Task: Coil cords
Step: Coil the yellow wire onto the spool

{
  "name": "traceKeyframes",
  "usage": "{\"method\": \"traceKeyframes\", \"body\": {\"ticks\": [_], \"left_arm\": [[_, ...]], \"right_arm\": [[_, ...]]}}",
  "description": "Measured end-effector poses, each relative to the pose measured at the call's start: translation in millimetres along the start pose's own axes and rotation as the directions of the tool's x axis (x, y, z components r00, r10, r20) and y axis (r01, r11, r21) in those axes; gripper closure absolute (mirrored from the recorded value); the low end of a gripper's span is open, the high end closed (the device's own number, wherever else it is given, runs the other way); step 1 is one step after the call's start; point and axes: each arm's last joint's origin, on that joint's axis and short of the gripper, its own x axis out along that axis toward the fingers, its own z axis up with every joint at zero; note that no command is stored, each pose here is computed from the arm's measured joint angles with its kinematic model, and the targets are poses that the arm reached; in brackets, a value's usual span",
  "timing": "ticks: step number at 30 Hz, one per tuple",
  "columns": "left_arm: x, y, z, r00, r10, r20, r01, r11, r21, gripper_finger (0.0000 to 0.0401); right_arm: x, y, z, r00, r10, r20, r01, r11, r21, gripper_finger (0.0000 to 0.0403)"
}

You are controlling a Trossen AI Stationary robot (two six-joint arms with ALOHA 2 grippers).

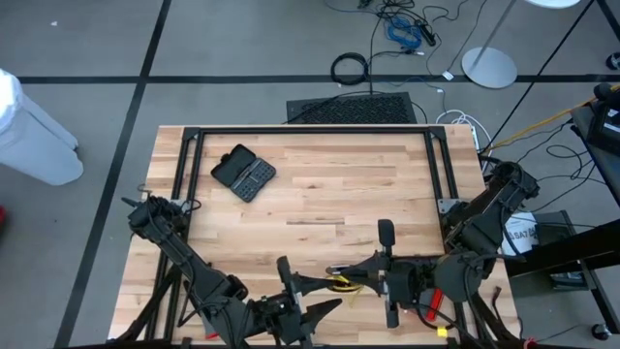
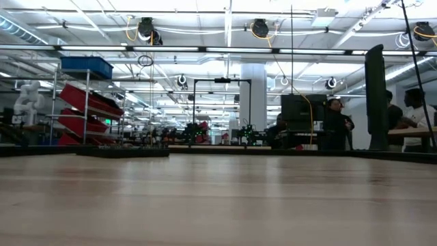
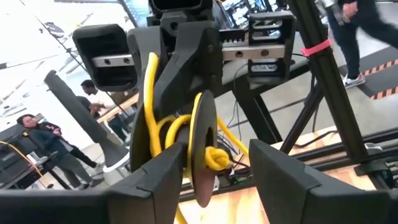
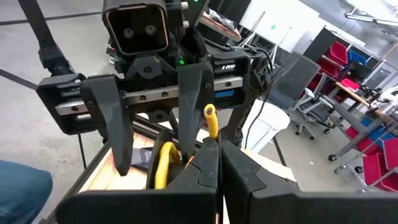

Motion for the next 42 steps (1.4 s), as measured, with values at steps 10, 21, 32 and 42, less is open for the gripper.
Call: {"method": "traceKeyframes", "body": {"ticks": [10,21,32,42], "left_arm": [[0.0,0.3,0.4,1.000,0.003,0.002,-0.003,1.000,0.024,0.0281],[0.0,0.2,-0.1,1.000,0.006,-0.004,-0.006,0.997,0.077,0.0392],[-0.4,-1.1,-1.6,1.000,-0.002,-0.014,0.003,0.995,0.099,0.0399],[-0.4,-1.3,-3.1,1.000,0.006,-0.030,-0.003,0.993,0.115,0.0400]], "right_arm": [[0.0,1.1,-3.0,1.000,0.017,-0.023,-0.018,1.000,-0.020,0.0403],[-0.3,1.9,-6.3,0.998,0.029,-0.050,-0.031,0.998,-0.046,0.0403],[-0.3,2.8,-7.3,0.997,0.062,-0.054,-0.063,0.998,-0.029,0.0399],[-0.3,2.9,-6.9,0.996,0.069,-0.049,-0.068,0.997,0.033,0.0338]]}}
